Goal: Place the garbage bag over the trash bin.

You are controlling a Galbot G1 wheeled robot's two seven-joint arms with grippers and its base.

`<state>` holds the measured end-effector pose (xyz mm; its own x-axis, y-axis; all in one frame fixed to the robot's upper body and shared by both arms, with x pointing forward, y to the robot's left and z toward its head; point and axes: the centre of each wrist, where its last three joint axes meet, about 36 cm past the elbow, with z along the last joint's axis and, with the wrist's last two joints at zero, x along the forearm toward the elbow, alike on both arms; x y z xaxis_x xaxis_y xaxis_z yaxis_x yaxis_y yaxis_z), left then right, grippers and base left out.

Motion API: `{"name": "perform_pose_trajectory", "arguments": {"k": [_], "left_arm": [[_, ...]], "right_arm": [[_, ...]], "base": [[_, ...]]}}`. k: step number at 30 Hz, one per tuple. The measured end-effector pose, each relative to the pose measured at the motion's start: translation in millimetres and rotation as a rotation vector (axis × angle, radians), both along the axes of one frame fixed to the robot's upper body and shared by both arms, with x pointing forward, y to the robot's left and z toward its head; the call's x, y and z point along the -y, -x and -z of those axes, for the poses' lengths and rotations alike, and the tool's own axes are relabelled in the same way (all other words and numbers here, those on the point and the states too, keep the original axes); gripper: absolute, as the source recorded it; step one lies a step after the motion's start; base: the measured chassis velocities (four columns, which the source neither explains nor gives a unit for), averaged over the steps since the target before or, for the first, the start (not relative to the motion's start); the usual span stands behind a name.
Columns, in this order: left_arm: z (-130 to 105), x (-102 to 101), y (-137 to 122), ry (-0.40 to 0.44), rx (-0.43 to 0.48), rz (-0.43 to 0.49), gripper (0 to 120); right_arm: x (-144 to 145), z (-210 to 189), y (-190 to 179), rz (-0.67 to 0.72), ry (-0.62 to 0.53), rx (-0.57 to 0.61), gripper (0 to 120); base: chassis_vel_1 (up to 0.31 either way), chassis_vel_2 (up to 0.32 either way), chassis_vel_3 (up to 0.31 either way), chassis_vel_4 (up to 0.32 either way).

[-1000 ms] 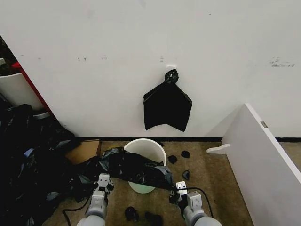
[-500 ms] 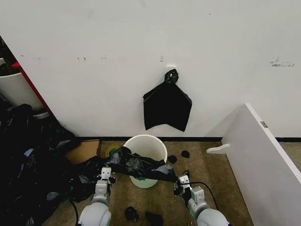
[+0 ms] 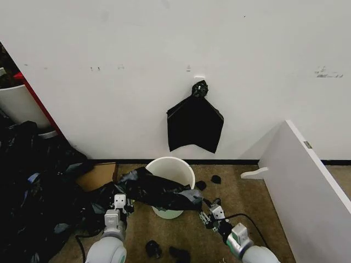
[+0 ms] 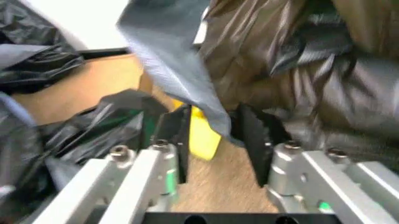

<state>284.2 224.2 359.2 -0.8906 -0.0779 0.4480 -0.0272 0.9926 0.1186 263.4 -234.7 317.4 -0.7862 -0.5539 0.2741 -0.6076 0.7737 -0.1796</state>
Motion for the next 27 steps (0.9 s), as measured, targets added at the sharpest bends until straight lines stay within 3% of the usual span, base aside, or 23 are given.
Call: {"name": "perform_pose_trajectory", "arguments": {"k": [4,8,11,13,15,19,22,24,27], "left_arm": [[-7.2,-3.7,10.9,-0.034,-0.018,0.007,51],[-13.9,-8.0,23.2,-0.095,-0.022,0.026,66],[-14.9,-8.5,25.5,-0.105,-0.021,0.029,73],[-18.3,-7.3,29.5,-0.103,-0.011,0.030,86],[-24.2,-3.6,33.7,-0.089,0.003,0.030,94],[-34.9,1.4,38.4,-0.076,0.027,0.031,100],[-44.5,5.8,42.9,-0.072,0.060,0.030,100],[-57.6,11.5,50.5,-0.064,0.105,0.032,100],[-65.9,14.2,55.9,-0.051,0.120,0.044,100]], "right_arm": [[9.6,-2.0,10.3,-0.096,0.021,0.066,62],[24.3,-5.2,14.9,-0.306,-0.037,0.149,79],[29.6,-7.9,11.3,-0.374,-0.051,0.186,86],[30.7,-18.4,-0.4,-0.427,-0.122,0.255,97],[22.7,-38.7,-20.4,-0.390,-0.243,0.286,100],[13.8,-62.7,-43.5,-0.302,-0.313,0.279,100],[5.3,-85.7,-69.7,-0.203,-0.329,0.222,100],[-3.3,-103.7,-105.7,-0.107,-0.302,0.125,100],[-8.1,-107.6,-129.3,-0.084,-0.277,0.029,100]], "base": [[0.000,0.000,0.000,0.000],[0.000,0.000,0.000,0.000],[0.000,0.000,0.000,0.000],[0.000,0.000,0.000,0.000],[0.000,0.000,0.000,0.000],[0.000,0.000,0.000,0.000],[0.000,0.000,0.000,0.000],[0.000,0.000,0.000,0.000],[0.000,0.000,0.000,0.000]]}}
